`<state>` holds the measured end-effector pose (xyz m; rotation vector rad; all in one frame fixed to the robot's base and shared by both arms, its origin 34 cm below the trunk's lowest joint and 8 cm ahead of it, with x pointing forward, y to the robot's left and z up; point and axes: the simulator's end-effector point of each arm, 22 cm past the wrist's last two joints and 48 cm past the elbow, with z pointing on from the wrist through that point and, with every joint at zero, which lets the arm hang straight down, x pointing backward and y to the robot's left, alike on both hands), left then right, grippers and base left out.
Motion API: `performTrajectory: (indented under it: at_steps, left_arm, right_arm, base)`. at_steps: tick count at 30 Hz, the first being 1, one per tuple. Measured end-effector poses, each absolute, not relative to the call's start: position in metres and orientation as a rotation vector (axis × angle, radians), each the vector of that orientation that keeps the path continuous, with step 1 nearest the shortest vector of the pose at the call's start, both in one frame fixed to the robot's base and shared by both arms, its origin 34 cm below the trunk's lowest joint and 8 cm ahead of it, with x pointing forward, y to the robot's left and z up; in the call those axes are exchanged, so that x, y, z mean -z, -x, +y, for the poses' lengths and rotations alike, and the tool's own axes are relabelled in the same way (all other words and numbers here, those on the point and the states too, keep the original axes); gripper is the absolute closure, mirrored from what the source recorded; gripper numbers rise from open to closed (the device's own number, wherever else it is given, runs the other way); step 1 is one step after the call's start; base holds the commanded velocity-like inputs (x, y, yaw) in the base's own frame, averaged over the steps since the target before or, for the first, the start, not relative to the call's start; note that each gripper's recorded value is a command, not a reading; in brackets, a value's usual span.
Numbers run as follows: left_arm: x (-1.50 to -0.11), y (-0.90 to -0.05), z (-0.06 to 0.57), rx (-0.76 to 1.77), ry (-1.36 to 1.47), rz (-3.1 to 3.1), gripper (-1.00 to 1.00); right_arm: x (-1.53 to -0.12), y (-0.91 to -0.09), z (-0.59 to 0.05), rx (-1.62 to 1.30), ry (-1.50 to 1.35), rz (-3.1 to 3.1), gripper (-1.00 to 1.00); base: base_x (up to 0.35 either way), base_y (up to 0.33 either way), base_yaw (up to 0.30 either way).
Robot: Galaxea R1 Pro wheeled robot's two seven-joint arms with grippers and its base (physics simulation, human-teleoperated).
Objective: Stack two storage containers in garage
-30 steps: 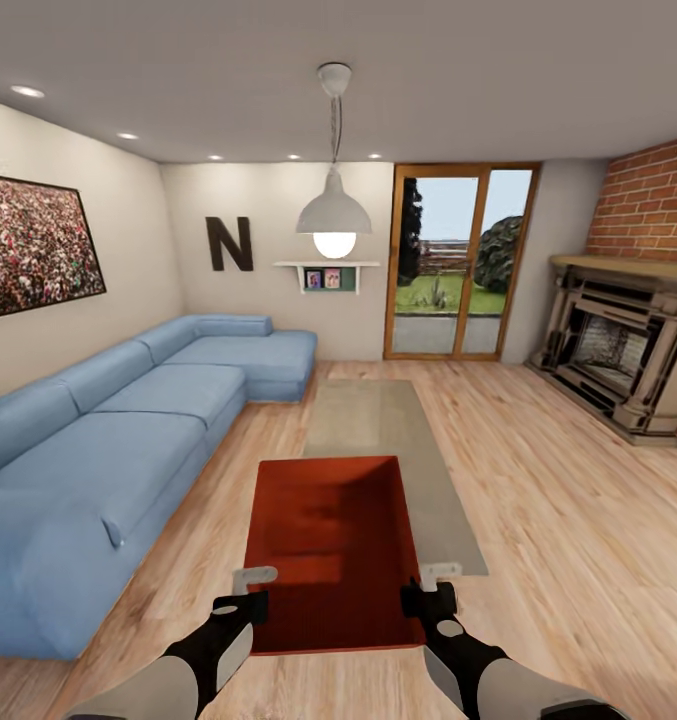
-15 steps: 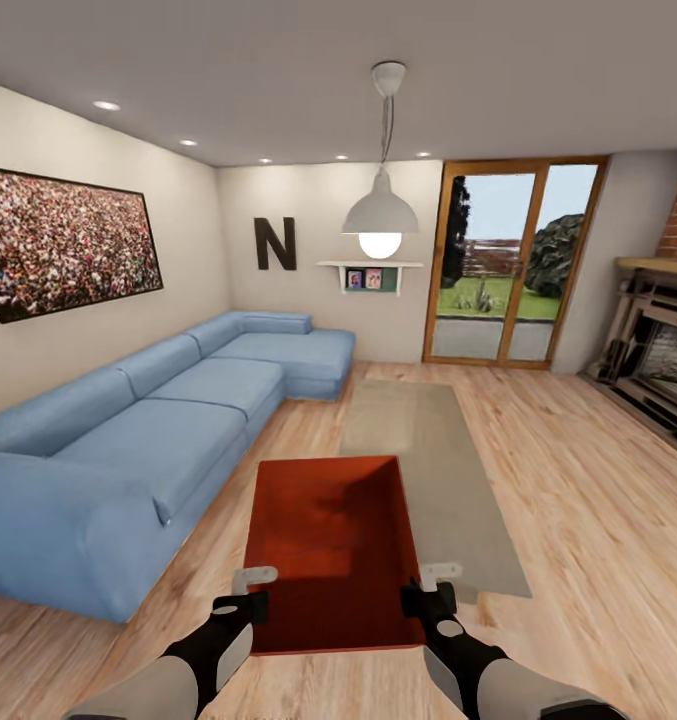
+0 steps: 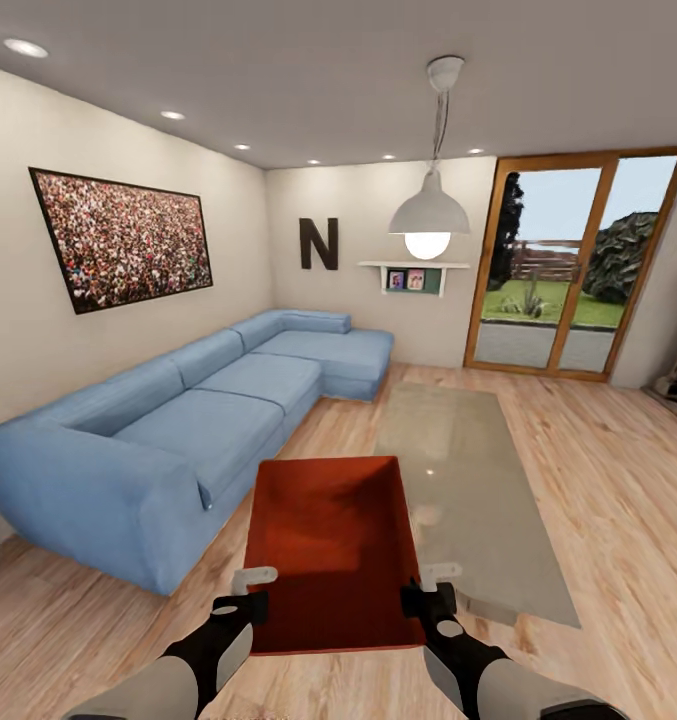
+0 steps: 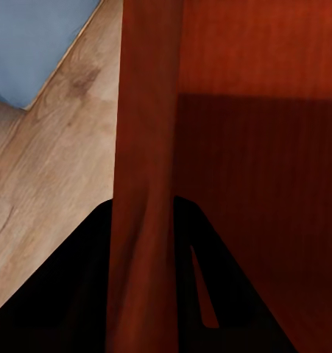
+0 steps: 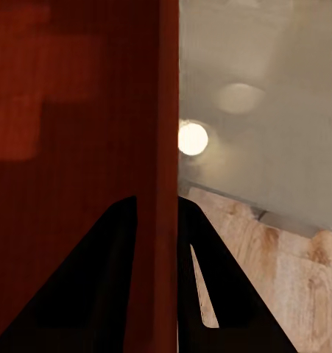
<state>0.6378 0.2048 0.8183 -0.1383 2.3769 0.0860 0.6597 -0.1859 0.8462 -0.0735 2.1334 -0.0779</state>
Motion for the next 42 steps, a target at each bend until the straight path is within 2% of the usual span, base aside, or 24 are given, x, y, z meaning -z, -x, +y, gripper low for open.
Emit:
performTrajectory:
  at_steps: [42]
  left_arm:
    - [-0.8178,-0.6373,0.2047,-0.086,0.139,2.378,1.00]
  right_arm:
    - [-0.8460,-0.6596,-0.1860,0.078,0.075,2.134,1.00]
  base:
    - [0.000,0.000,0.278]
